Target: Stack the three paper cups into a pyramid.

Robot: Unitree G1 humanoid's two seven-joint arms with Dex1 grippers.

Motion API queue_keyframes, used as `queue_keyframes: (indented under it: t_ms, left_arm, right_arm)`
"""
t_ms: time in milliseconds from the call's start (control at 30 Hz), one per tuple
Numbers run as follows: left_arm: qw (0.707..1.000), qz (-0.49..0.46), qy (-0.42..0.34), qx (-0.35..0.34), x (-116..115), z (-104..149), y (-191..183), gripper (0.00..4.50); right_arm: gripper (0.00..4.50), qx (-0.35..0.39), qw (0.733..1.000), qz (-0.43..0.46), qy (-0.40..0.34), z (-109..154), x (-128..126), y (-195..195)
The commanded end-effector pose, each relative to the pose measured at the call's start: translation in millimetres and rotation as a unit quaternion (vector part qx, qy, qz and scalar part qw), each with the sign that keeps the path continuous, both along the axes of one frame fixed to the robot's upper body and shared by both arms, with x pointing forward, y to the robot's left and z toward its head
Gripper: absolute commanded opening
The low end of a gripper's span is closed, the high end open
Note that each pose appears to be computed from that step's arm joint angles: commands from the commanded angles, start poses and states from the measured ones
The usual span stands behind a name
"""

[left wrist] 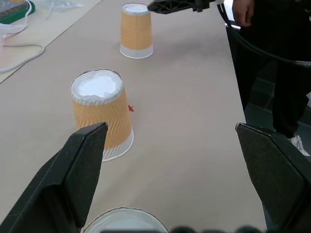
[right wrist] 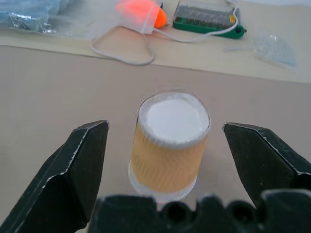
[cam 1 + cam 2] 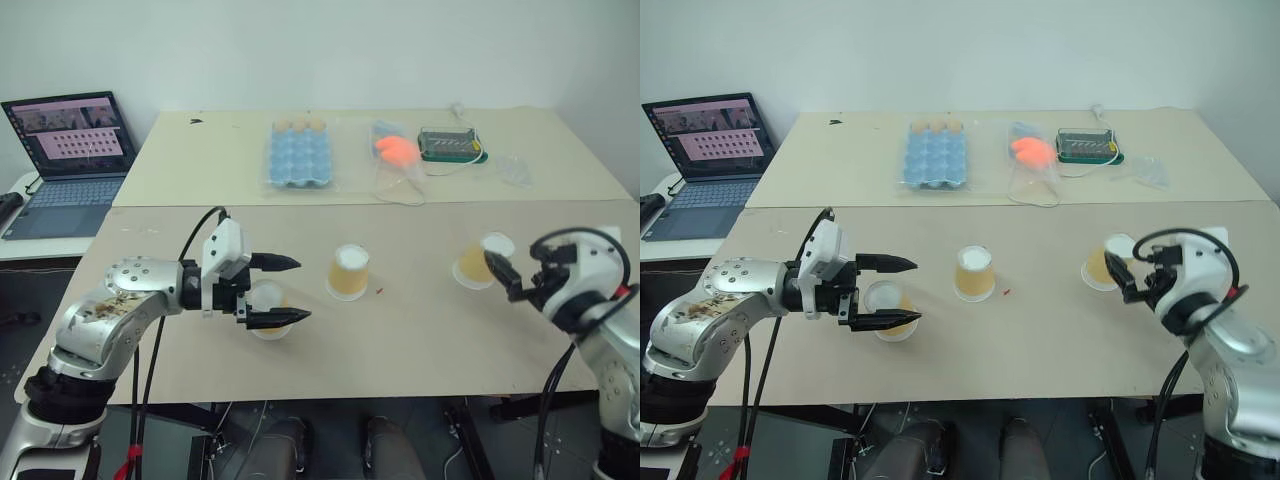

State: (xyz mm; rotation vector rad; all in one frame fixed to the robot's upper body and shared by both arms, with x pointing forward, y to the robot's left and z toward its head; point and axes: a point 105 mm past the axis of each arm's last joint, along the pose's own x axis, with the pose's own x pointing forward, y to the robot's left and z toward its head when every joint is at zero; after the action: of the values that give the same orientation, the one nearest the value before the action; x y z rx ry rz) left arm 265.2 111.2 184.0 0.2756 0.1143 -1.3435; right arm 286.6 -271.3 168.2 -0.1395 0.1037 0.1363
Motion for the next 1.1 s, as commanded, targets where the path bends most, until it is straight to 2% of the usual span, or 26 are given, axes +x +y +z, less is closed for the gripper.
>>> queue_keyframes:
  t_ms: [33, 433, 633, 900, 1100]
  left_arm:
    - [1.000, -0.008, -0.022, -0.001, -1.5, 9.8, -0.3, 4.50]
    - [1.000, -0.008, -0.028, 0.000, 0.3, 12.4, -2.0, 4.50]
    - [1.000, 0.004, -0.029, 0.002, -0.3, 12.0, 1.1, 4.50]
    - [0.999, 0.017, -0.031, 0.000, -1.6, 12.8, 3.8, 4.50]
    - [0.999, 0.023, -0.034, 0.000, -1.5, 12.7, 4.4, 4.50]
  right_arm:
    - [4.40, -0.007, 1.000, -0.019, -0.023, 11.2, -10.5, -8.3]
    - [4.40, 0.033, 0.999, -0.041, 0.011, -25.5, 12.7, -6.0]
    - [4.40, 0.047, 0.998, -0.033, -0.001, -24.0, 26.1, -2.1]
    - [4.40, 0.063, 0.997, -0.030, -0.038, -2.8, 54.9, -2.7]
    - [4.40, 0.057, 0.997, -0.025, -0.034, -5.1, 64.2, -1.6]
